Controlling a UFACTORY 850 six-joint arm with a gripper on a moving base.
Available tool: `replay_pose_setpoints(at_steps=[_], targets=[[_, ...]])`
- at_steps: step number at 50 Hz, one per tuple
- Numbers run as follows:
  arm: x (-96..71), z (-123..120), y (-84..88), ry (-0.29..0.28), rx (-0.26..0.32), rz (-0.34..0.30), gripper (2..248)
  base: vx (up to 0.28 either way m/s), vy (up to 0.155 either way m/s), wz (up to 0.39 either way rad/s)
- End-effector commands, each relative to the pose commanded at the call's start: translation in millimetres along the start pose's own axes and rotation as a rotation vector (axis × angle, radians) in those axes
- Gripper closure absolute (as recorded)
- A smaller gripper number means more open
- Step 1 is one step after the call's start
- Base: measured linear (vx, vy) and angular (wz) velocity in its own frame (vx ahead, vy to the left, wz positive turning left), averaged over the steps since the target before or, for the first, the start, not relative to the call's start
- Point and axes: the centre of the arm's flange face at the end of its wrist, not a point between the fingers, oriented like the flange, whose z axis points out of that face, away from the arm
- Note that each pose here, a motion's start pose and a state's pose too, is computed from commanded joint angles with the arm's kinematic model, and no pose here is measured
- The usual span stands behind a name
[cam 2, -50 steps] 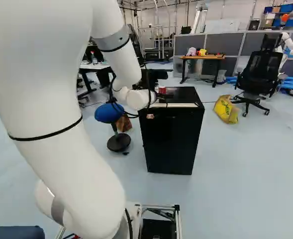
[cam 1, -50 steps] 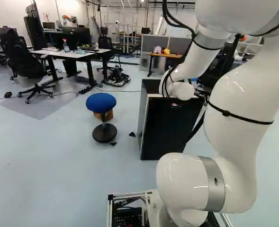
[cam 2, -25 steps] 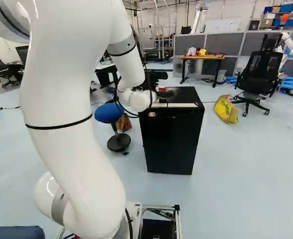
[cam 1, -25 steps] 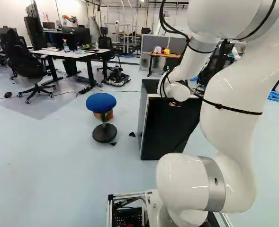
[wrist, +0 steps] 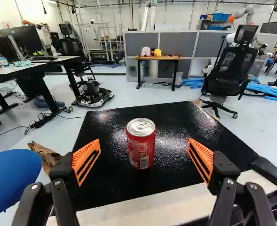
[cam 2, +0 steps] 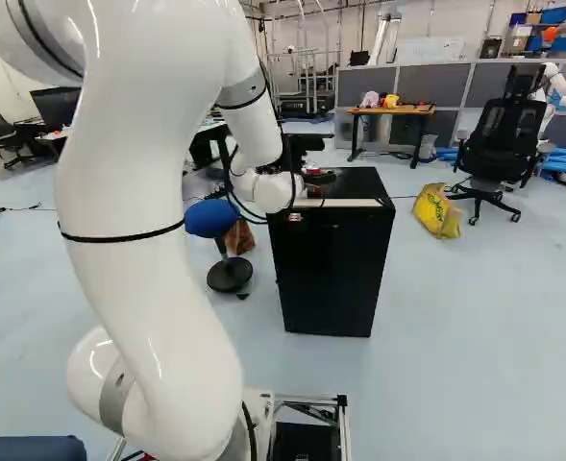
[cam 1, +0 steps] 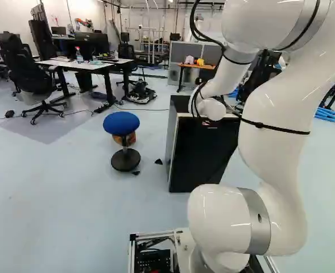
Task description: Grab a drink from the fridge
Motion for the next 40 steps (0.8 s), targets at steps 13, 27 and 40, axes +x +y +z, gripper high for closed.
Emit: replay_pose_setpoints(at_steps=[13,27,40], targets=[[1.2,10.3,1.2,0.004,-0.002,0.001,3,0.0,0.0,0.0],[0.8,21.5,2.6,-0.009,-0.005,0.001,3,0.0,0.0,0.0],[-0.3,31.9,4.0,-0.028,-0.007,0.002,3,0.0,0.0,0.0]])
